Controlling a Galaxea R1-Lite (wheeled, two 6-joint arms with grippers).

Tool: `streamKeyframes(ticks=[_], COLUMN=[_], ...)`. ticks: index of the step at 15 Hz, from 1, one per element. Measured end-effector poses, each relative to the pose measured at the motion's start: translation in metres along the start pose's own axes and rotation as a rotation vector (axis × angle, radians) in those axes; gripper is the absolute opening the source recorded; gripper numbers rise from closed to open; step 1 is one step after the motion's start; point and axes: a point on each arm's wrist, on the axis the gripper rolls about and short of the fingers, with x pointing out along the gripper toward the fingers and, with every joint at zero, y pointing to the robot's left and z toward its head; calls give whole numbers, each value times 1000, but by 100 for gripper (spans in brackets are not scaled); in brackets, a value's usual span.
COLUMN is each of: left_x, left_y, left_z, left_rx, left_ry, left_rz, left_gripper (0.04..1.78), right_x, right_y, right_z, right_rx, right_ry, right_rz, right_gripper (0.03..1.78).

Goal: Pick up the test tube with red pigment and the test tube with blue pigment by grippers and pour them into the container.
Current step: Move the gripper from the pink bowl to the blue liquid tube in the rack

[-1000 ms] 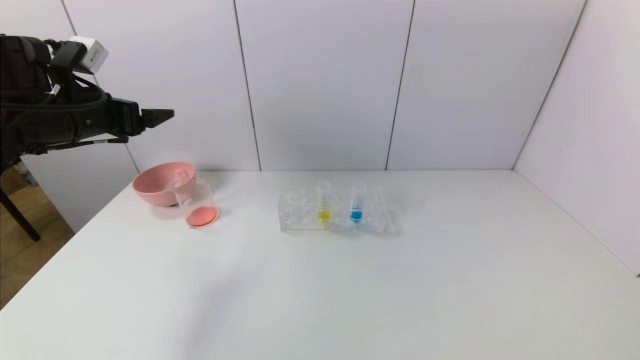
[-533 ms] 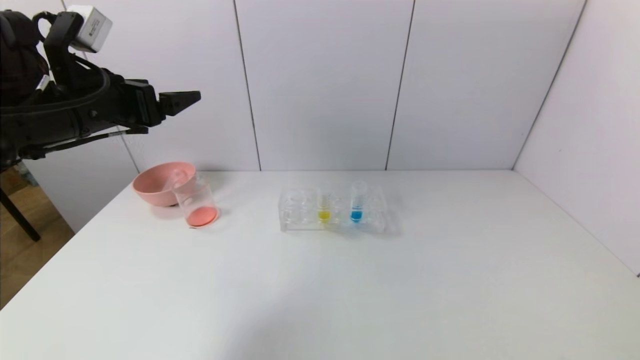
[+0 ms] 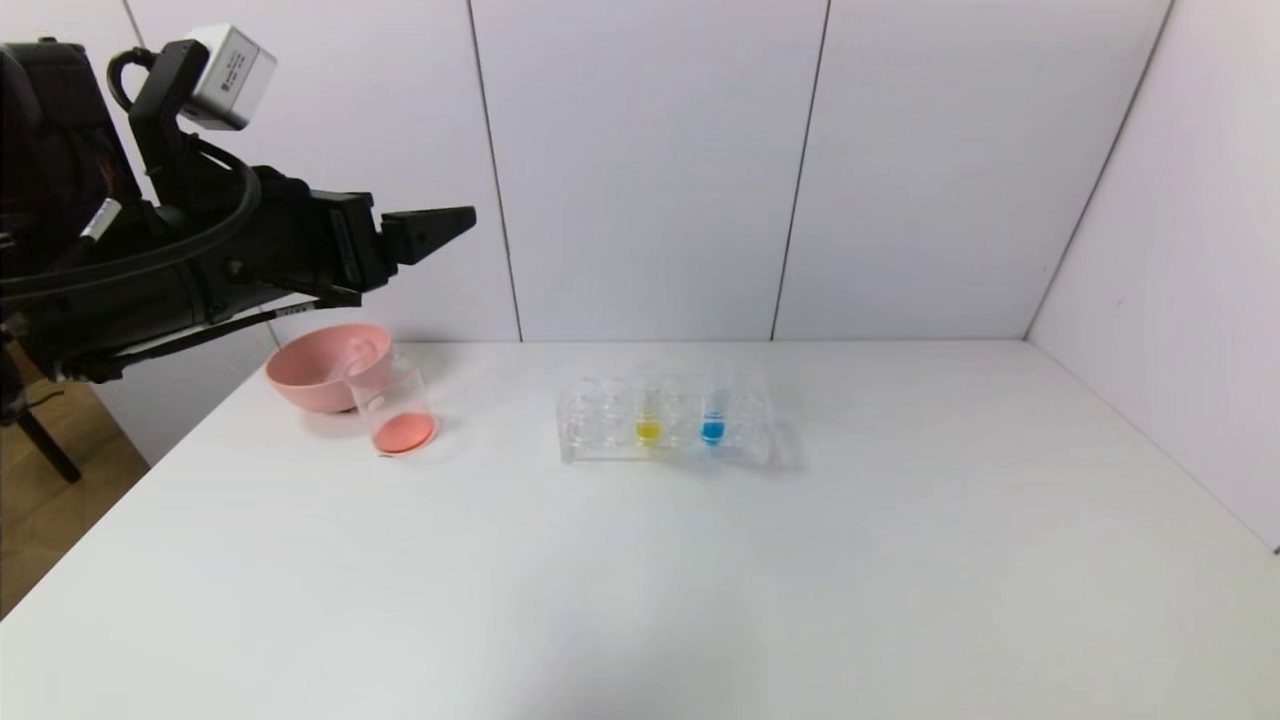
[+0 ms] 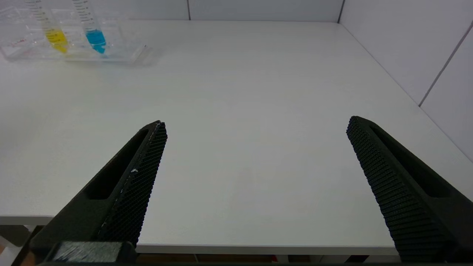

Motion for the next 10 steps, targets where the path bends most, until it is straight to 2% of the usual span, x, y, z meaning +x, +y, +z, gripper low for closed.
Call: streamKeyframes(ticks=[6, 10], left_x=[2, 5], left_y=[-45, -78], left_z=[-18, -40], left_rx=[-18, -21], left_ry=[60, 136], left_rz=[-123, -208], left_gripper=[176, 176], right_x=[0, 0], right_y=[0, 0], right_z=[0, 0], right_rx=[0, 0], right_ry=[0, 0], right_rz=[0, 0], right_gripper=[177, 177])
